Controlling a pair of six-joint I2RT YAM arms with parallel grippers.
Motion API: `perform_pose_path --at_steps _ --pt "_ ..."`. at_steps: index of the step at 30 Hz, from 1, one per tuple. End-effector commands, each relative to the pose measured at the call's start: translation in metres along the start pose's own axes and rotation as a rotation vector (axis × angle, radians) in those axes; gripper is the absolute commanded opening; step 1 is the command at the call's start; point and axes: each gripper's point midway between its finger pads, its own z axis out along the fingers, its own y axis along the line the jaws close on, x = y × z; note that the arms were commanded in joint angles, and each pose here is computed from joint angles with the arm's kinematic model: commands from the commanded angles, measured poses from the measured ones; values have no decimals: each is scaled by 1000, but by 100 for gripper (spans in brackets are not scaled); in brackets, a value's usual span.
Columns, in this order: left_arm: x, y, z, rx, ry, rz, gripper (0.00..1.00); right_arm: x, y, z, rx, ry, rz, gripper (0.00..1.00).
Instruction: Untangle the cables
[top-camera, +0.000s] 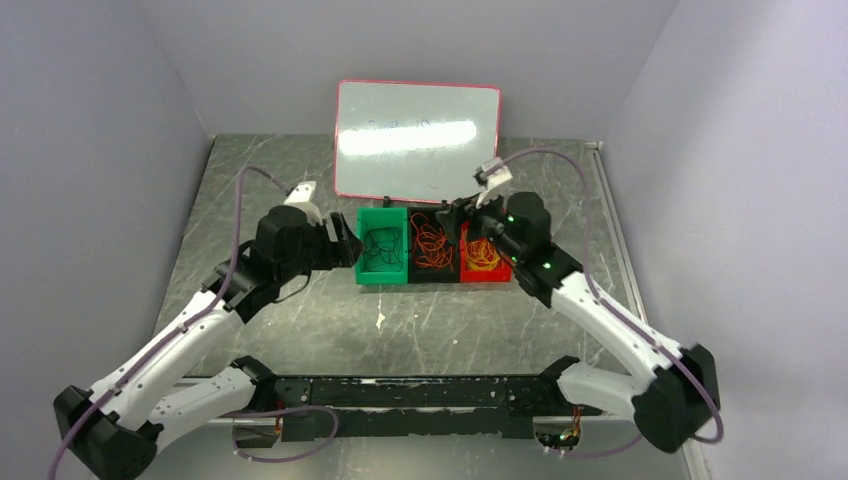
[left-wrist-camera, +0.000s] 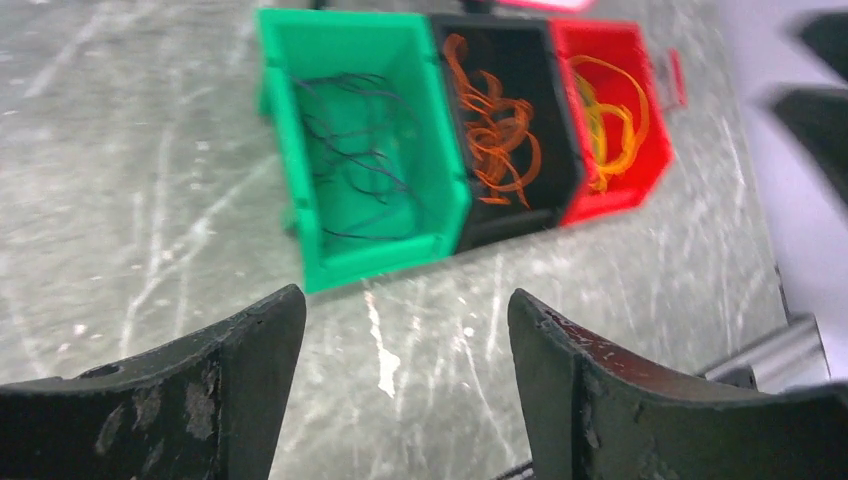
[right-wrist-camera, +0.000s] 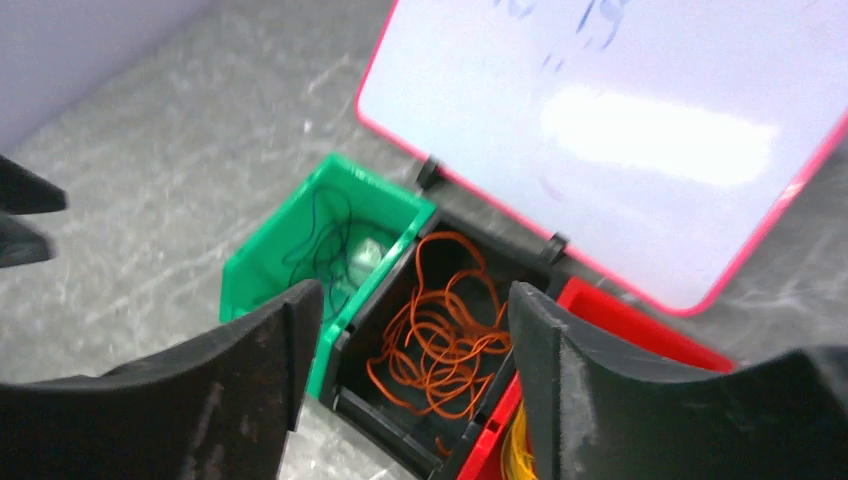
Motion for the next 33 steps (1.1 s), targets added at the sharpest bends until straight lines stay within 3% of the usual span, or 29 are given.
perform_pose_path --at_steps 1,3,4,13,15,24,33 --pt "-40 20 1 2 -101 -23 80 -42 -21 -33 146 -149 17 78" --pt "-49 35 -6 -79 -139 -1 83 -43 -27 -52 194 -177 57 96" --pt "-52 41 -11 -112 -153 7 84 -44 -32 -64 225 -202 83 99" --pt "-33 74 -58 -208 -259 -65 99 -4 -44 -134 342 -150 156 100" --pt "-28 78 -66 -215 -283 -104 100 3 -43 -143 332 -168 145 100" --pt "-16 100 -86 -276 -362 -196 100 5 -77 -177 565 -346 436 100" --pt "-9 111 -86 -313 -377 -248 100 9 -88 -175 654 -319 481 100"
